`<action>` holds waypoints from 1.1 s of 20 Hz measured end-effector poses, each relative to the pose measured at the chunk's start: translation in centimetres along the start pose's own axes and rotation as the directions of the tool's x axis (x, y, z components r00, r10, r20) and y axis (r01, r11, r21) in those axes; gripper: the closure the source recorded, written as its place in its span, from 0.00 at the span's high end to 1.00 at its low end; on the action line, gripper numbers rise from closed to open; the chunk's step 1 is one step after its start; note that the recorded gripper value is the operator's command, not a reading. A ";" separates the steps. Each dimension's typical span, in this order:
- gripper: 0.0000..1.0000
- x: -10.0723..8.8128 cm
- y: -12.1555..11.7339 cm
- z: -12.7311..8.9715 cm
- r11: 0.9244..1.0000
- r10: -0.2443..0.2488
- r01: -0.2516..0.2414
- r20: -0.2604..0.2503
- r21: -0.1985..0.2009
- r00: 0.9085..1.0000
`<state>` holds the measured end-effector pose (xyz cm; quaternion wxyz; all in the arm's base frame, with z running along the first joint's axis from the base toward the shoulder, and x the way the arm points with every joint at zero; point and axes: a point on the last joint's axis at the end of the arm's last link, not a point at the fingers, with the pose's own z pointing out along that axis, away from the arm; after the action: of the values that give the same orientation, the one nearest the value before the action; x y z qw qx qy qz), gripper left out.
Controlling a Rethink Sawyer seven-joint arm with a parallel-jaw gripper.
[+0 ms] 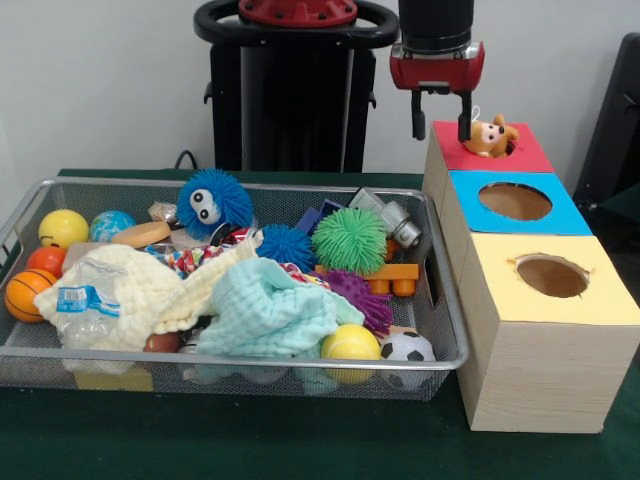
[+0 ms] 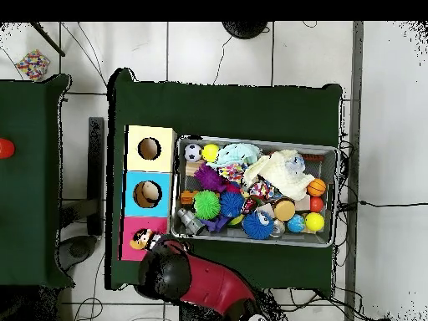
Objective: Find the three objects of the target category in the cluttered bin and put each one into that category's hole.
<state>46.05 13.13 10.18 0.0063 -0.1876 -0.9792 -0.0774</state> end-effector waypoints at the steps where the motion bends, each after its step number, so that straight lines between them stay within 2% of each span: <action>1: 1.00 0.0 0.0 0.0 1.000 0.001 -0.001 0.000 0.000 1.000; 14: 1.00 1.8 0.7 -0.4 0.999 0.043 -0.044 -0.054 -0.007 0.998; 22: 1.00 1.9 1.0 -0.5 0.996 0.070 -0.074 -0.088 -0.040 0.994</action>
<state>44.67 14.69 10.86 0.0473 -0.2193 -0.9687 -0.1063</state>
